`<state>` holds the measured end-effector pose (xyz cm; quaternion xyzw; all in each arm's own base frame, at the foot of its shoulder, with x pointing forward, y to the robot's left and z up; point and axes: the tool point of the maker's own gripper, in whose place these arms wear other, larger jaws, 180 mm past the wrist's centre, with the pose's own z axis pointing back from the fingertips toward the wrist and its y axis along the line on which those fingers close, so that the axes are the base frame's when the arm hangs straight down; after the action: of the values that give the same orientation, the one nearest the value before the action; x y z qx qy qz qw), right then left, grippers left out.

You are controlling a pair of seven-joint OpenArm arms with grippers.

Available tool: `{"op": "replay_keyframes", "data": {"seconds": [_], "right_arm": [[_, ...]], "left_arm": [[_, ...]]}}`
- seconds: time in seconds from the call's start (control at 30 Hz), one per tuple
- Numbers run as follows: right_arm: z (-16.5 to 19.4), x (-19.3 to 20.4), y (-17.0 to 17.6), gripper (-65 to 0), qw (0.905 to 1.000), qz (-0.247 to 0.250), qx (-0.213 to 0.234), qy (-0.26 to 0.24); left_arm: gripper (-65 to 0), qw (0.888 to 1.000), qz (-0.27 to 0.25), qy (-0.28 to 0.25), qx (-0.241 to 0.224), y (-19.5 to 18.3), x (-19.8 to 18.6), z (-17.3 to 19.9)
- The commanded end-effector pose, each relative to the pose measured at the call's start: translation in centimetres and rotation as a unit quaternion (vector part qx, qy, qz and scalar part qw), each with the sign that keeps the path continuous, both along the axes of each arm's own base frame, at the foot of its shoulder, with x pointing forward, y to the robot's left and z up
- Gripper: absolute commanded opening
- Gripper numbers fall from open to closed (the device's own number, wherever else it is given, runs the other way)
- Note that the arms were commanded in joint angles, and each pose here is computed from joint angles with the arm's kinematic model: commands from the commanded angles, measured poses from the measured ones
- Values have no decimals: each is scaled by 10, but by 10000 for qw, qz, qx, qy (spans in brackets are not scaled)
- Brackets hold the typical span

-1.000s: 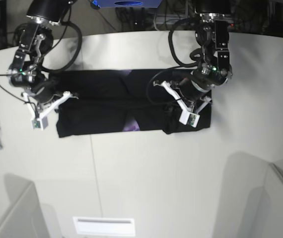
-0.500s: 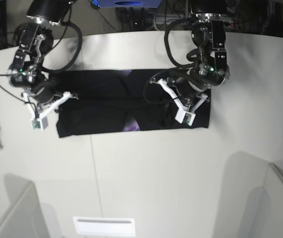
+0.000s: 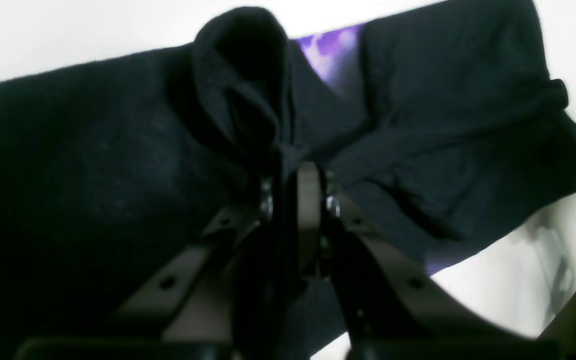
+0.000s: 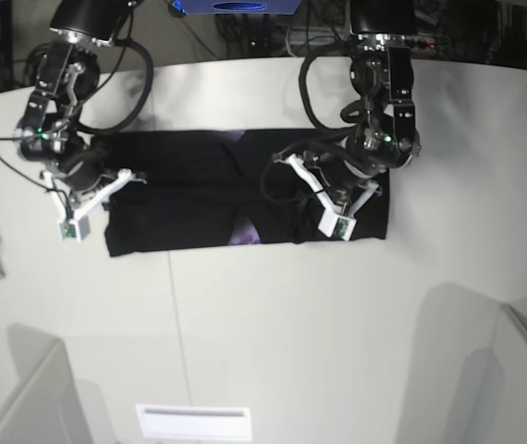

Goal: Fold the T-shirt properly
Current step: 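Grasp the strip's middle with the left gripper and hold it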

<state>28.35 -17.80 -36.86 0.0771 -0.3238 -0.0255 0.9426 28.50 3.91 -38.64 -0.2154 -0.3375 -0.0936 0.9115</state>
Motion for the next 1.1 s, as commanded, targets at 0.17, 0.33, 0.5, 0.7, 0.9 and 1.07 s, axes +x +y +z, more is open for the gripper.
{"op": "replay_keyframes", "data": {"seconds": [0.17,0.33,0.5,0.7,0.9,1.07], "right_arm": [[11,9,-2,-650,9997,23,-21,-237],[11,9,-2,-650,9997,23,-21,-237],[11,9,-2,-650,9997,23,-21,-237],[11,9,-2,-650,9997,23,-21,-237],[11,9,-1,-650,9997,22,-14,-237],[11,9,-1,-650,9997,22,-14,-237]], "left_arm": [[-650,9997,11,-191,-147,-5,8,10],[-650,9997,11,-176,-156,-5,7,10],[-650,9997,10,-176,-148,-5,7,9],[-650,9997,10,-176,-148,-5,7,9],[-568,9997,10,-176,-148,-5,7,9],[-398,9997,9,-176,-140,-4,7,9]]}}
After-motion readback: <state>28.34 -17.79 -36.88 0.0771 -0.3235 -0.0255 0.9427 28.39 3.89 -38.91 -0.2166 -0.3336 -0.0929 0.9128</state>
